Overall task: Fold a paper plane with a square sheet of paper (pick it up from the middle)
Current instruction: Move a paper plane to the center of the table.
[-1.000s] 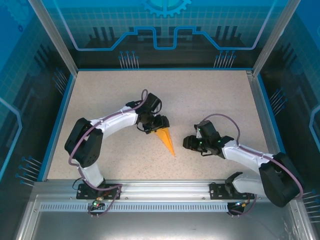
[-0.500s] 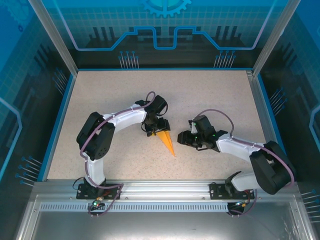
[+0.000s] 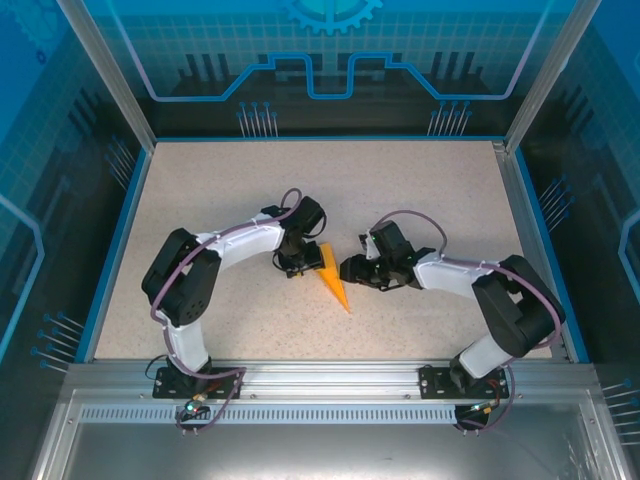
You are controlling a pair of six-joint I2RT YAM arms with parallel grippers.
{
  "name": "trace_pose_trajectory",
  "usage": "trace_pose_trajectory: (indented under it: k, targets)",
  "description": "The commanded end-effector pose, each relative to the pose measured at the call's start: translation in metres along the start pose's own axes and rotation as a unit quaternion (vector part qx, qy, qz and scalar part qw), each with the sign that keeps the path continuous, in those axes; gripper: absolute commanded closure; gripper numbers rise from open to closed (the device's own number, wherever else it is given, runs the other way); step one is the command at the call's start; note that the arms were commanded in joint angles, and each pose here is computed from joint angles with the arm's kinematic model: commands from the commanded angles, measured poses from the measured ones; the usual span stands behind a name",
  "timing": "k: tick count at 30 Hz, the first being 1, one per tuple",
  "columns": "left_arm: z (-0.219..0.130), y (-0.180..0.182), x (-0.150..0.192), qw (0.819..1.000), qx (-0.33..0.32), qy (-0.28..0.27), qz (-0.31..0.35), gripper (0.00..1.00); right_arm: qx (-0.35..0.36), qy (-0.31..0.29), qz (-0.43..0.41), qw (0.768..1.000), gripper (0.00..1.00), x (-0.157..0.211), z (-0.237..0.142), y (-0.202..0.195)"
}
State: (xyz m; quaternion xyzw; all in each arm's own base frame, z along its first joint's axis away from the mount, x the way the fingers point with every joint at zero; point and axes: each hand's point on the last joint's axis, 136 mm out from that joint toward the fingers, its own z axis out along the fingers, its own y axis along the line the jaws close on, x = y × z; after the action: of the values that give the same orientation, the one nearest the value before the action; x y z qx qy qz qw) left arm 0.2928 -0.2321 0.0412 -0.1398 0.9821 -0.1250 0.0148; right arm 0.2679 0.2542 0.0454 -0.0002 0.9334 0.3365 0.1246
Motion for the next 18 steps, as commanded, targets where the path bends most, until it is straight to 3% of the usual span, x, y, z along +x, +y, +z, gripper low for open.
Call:
trace_pose_trajectory:
  k: [1, 18]
  targets:
    - [-0.007, 0.005, -0.001, 1.0, 0.001, -0.01, 0.0, 0.57, -0.019, 0.013, -0.025, 0.999, 0.51, -0.002, 0.007, 0.015]
    - [-0.005, 0.01, 0.001, 1.0, 0.004, -0.015, 0.003, 0.58, -0.046, 0.061, -0.044, 0.996, 0.51, 0.004, 0.031, 0.03]
